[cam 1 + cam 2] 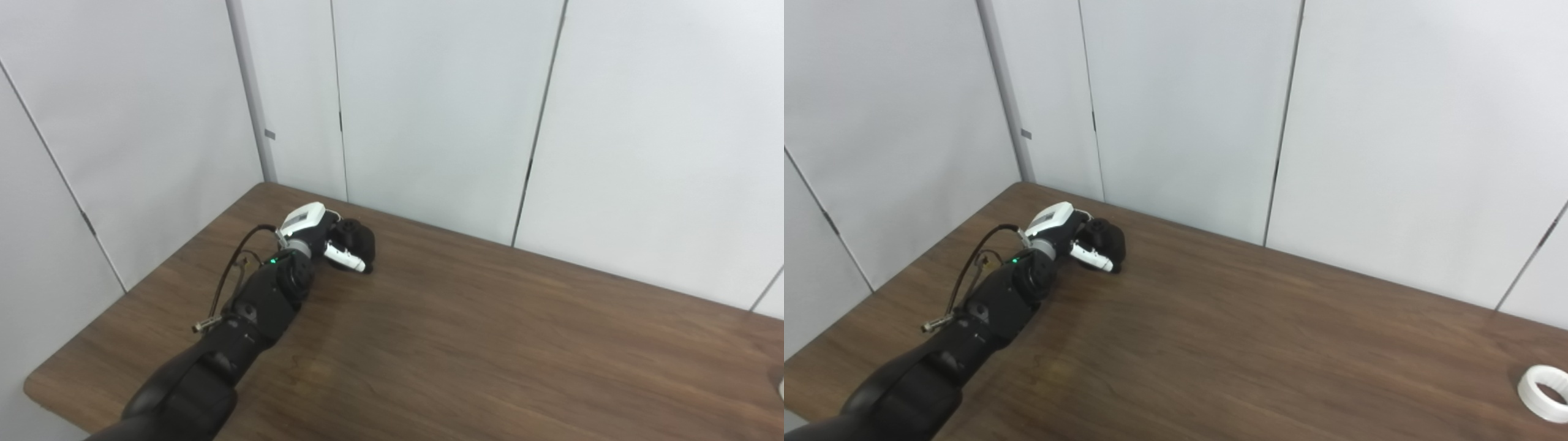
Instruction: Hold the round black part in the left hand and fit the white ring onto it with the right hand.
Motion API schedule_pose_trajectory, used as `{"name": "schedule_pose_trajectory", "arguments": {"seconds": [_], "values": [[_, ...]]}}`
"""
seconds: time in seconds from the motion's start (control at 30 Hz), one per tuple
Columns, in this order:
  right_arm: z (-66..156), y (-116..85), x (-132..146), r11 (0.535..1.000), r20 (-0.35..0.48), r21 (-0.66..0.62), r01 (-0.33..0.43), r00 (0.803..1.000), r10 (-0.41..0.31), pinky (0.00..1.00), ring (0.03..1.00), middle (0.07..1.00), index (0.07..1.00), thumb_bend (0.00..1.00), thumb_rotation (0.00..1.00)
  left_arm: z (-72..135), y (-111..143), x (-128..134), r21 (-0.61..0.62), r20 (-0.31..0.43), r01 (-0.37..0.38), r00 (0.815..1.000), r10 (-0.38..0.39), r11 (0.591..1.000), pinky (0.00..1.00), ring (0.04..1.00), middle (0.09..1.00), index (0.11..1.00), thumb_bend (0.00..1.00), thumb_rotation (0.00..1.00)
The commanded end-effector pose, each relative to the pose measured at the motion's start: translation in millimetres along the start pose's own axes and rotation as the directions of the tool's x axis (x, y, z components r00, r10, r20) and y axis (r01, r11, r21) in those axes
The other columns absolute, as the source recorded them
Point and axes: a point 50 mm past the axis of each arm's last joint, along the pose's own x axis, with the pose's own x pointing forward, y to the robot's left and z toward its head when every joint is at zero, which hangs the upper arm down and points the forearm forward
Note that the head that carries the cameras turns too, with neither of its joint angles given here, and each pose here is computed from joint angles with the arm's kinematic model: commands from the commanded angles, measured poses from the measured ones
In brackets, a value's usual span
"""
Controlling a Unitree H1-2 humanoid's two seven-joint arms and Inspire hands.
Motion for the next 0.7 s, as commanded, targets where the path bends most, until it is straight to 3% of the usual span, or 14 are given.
{"name": "schedule_pose_trajectory", "arguments": {"seconds": [0.0,0.13,0.17,0.2,0.27,0.67], "values": [[15.0,-1.3,3.8,1.000,0.062,-0.018,-0.003,0.998,0.004,0.97,0.980,0.963,0.937,0.68,1.00,10.5,25.0,8.0,0.007,0.040,-0.074,0.997,0.074,0.997,1.00,0.966,0.876,0.547,0.95,0.27],[16.7,0.6,4.1,1.000,0.062,-0.027,-0.007,0.998,0.008,0.98,0.988,0.967,0.943,0.68,1.00,9.2,24.1,6.7,-0.031,0.056,-0.085,0.995,0.087,0.996,1.00,0.952,0.857,0.495,0.95,0.23],[16.7,0.7,4.1,1.000,0.063,-0.028,-0.007,0.998,0.008,0.99,0.993,0.971,0.945,0.68,1.00,9.3,24.1,6.1,-0.035,0.059,-0.084,0.995,0.086,0.996,1.00,0.955,0.859,0.487,0.70,0.14],[17.0,1.0,4.2,1.000,0.065,-0.030,-0.007,0.998,0.009,1.00,0.994,0.972,0.945,0.68,1.00,9.6,24.1,5.4,-0.034,0.061,-0.083,0.995,0.085,0.996,1.00,0.958,0.859,0.484,0.61,0.11],[17.8,1.9,4.3,0.999,0.067,-0.031,-0.010,0.998,0.012,1.00,0.995,0.975,0.948,0.69,1.00,10.0,23.8,4.0,-0.040,0.070,-0.085,0.994,0.087,0.996,1.00,0.960,0.858,0.481,0.54,0.08],[19.8,4.1,5.3,1.000,0.063,-0.024,-0.005,0.998,0.006,1.00,1.000,0.985,0.962,0.68,1.00,8.7,22.7,2.6,-0.017,0.084,-0.087,0.993,0.088,0.996,1.00,0.932,0.807,0.479,0.53,0.06]]}}
